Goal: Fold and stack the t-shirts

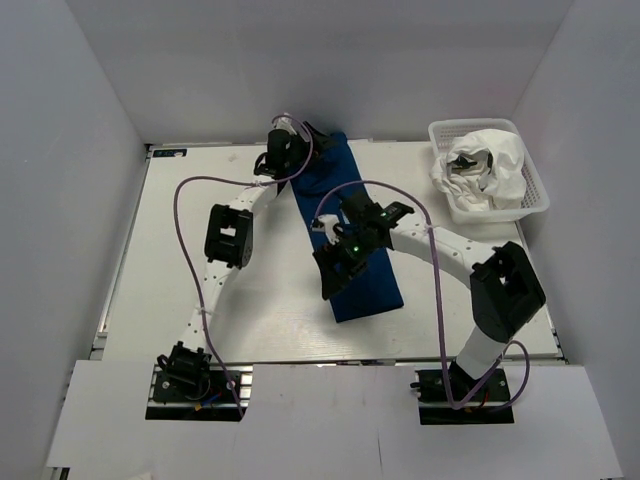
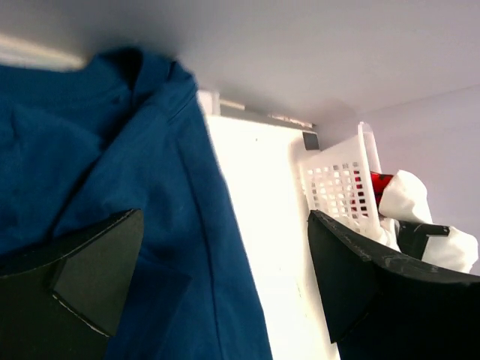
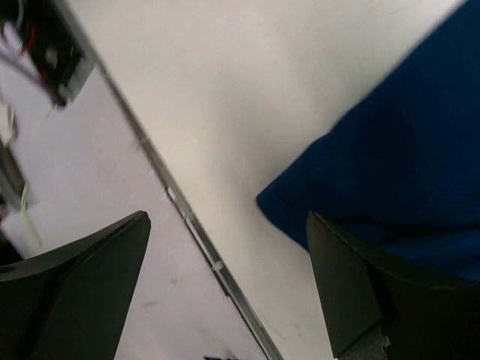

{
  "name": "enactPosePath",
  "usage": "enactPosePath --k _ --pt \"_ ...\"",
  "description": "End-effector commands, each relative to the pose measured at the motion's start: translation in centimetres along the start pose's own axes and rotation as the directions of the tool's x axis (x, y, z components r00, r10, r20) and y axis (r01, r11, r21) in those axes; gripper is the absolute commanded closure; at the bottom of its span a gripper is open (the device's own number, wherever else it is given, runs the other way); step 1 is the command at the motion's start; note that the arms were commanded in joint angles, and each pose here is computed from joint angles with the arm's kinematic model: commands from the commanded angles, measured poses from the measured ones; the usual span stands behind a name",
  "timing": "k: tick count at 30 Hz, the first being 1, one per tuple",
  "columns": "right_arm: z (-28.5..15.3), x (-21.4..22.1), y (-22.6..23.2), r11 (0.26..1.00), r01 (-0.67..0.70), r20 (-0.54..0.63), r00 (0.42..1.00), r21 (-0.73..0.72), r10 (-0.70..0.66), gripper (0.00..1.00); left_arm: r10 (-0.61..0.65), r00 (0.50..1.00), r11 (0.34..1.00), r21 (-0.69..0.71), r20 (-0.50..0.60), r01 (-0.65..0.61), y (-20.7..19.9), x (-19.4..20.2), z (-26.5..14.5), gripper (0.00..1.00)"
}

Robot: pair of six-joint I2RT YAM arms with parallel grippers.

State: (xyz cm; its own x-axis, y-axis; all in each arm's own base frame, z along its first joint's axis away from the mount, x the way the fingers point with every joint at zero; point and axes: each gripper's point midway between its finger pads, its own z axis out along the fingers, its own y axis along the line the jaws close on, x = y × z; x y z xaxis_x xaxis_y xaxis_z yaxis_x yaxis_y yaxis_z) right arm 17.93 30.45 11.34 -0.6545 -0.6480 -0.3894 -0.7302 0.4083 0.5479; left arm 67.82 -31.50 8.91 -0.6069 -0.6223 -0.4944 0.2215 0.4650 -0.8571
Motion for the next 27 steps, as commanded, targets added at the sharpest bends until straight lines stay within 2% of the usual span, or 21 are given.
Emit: enactPosePath --k 1,4,6,7,8,9,12,14,19,21,27 --pt "-3.8 -5.8 -1.7 0.983 -0.066 0.223 0.974 0.171 0.026 0.10 0.177 0.959 0.973 0.104 0.220 -0.204 -11.9 -9.3 -3.2 0.00" --pt "-5.3 -6.8 -3.9 0.948 -0.223 0.311 0.939 0.229 0.146 0.10 0.216 0.938 0.957 0.133 0.271 -0.259 -15.2 -11.7 -4.7 0.00" --pt "-6.5 -7.0 -6.3 0.911 -0.298 0.380 0.908 0.285 0.178 0.10 0.242 0.935 0.951 0.126 0.258 -0.281 -15.4 -11.5 -5.0 0.00" --pt "-7.2 -6.2 -7.9 0.866 -0.395 0.416 0.874 0.307 0.251 0.10 0.264 0.929 0.946 0.120 0.261 -0.302 -16.0 -11.8 -5.5 0.00" --pt "-7.0 -6.0 -8.0 0.861 -0.411 0.418 0.868 0.301 0.268 0.10 0.274 0.934 0.945 0.118 0.230 -0.306 -15.6 -10.5 -5.1 0.00" --pt "-8.2 -5.4 -9.8 0.813 -0.463 0.448 0.847 0.355 0.287 0.10 0.280 0.941 0.948 0.100 0.189 -0.302 -14.6 -9.6 -5.0 0.00" --pt "-9.5 -4.6 -11.7 0.734 -0.566 0.501 0.791 0.376 0.353 0.10 0.295 0.951 0.946 0.113 0.089 -0.304 -14.0 -6.2 -5.0 0.00" --pt "-9.1 -3.9 -12.1 0.729 -0.576 0.490 0.787 0.369 0.374 0.10 0.283 0.958 0.953 0.106 0.035 -0.286 -12.8 -4.3 -4.8 0.00" --pt "-6.2 -2.4 -12.3 0.778 -0.545 0.408 0.817 0.312 0.408 0.10 0.255 0.962 0.967 0.036 -0.094 -0.252 -9.3 0.1 -4.4 0.00" --pt "-4.9 -1.2 -12.7 0.782 -0.526 0.345 0.840 0.334 0.418 0.10 0.235 0.965 0.971 -0.015 -0.120 -0.238 -7.2 1.6 -4.1 0.00" --pt "-2.5 0.3 -13.2 0.824 -0.450 0.251 0.890 0.344 0.381 0.10 0.230 0.964 0.959 -0.137 -0.134 -0.248 -3.0 2.3 -3.4 0.00"
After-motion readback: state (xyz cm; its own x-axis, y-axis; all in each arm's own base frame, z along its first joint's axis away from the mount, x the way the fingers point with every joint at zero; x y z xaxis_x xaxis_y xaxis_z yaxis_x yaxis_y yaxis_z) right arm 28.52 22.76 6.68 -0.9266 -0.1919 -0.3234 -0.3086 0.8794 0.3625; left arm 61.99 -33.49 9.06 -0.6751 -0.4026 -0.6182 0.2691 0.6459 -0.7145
